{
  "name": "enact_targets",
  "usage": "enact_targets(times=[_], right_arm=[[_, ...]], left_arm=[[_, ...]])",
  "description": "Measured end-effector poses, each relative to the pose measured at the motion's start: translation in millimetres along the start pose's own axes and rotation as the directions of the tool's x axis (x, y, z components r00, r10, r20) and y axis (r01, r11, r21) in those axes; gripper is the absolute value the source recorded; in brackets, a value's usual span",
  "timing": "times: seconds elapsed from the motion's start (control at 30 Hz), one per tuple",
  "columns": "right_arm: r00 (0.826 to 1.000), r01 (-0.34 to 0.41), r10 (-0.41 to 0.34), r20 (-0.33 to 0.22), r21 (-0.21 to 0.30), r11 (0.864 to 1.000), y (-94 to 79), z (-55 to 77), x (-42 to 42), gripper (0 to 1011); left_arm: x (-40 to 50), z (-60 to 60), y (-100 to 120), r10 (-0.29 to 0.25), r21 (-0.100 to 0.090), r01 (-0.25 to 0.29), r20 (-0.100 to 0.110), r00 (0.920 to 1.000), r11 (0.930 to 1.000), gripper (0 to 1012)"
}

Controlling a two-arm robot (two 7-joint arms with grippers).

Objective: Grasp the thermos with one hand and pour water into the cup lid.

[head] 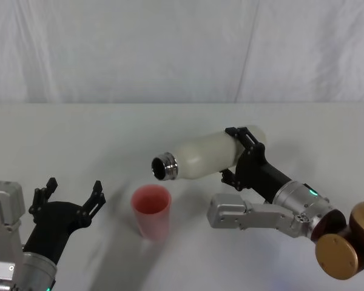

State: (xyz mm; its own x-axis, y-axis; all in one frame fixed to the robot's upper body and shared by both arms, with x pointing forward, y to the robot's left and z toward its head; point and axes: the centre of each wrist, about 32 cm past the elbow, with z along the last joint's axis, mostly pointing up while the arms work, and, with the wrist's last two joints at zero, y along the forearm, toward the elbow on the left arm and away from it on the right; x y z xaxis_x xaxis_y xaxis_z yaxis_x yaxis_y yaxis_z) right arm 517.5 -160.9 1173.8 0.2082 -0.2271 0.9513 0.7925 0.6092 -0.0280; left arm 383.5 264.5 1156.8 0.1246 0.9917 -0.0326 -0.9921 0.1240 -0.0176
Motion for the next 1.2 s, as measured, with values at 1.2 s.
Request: enact_targets(times=[1.2], right_arm=[[0.990,0.006,-0.003,0.140,-0.019,1.000,3.2,-2.5,-3.3,961]], left_arm=[[0.0,0.0,0.0,0.000,0.000,0.000,0.000,1.0000,1.0000,1001]])
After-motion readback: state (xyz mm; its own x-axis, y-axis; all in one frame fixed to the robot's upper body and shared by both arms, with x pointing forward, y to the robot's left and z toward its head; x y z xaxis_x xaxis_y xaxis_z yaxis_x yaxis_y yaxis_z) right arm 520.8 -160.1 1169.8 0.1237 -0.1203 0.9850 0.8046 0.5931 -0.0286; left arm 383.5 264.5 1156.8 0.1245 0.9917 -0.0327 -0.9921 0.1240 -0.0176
